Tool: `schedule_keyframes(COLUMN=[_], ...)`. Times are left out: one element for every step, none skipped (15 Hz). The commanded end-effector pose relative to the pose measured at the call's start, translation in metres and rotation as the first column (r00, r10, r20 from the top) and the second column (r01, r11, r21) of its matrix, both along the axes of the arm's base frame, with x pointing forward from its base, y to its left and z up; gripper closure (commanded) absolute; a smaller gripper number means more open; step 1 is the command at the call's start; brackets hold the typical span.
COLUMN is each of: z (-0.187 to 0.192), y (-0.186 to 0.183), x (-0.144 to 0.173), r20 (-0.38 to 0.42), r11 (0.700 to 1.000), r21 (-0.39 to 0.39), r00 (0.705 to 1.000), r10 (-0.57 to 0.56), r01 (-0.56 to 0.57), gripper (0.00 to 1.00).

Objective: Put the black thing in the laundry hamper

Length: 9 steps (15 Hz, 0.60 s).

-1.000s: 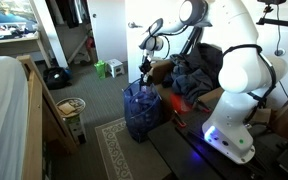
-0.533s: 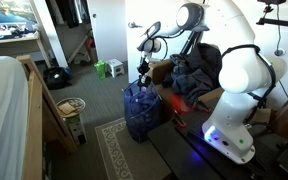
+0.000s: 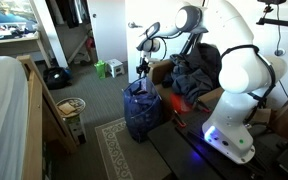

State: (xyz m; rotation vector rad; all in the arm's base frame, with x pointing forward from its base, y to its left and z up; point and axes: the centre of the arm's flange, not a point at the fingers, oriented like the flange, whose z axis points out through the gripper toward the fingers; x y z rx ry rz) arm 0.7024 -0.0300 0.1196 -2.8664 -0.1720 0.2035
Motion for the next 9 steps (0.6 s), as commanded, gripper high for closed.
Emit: schedule_keyframes(z=[0.015, 0.024, 0.033, 0.042, 0.05, 0.06, 0.068, 0.076, 0.083], y=[-0.003, -0.004, -0.007, -0.011, -0.015, -0.02, -0.025, -0.031, -0.037], x=[0.008, 0.006, 0.003, -0.001, -0.005, -0.012, -0.017, -0.024, -0.029], r20=[-0.025, -0.035, -0.045, -0.055, -0.069, -0.073, -0.078, -0.081, -0.086], r11=[1.0, 0.999, 0.999, 0.998, 0.995, 0.991, 0.987, 0.983, 0.981], r21=[0.007, 0.02, 0.032, 0.045, 0.073, 0.101, 0.12, 0.137, 0.141], r00=[0.999, 0.999, 0.998, 0.997, 0.995, 0.993, 0.99, 0.988, 0.985], r10=[0.02, 0.03, 0.036, 0.048, 0.071, 0.095, 0.116, 0.134, 0.148], r01=[-0.019, -0.03, -0.035, -0.045, -0.066, -0.087, -0.107, -0.122, -0.136], gripper=[0.15, 0.07, 0.01, 0.0, 0.0, 0.0, 0.0, 0.0, 0.0])
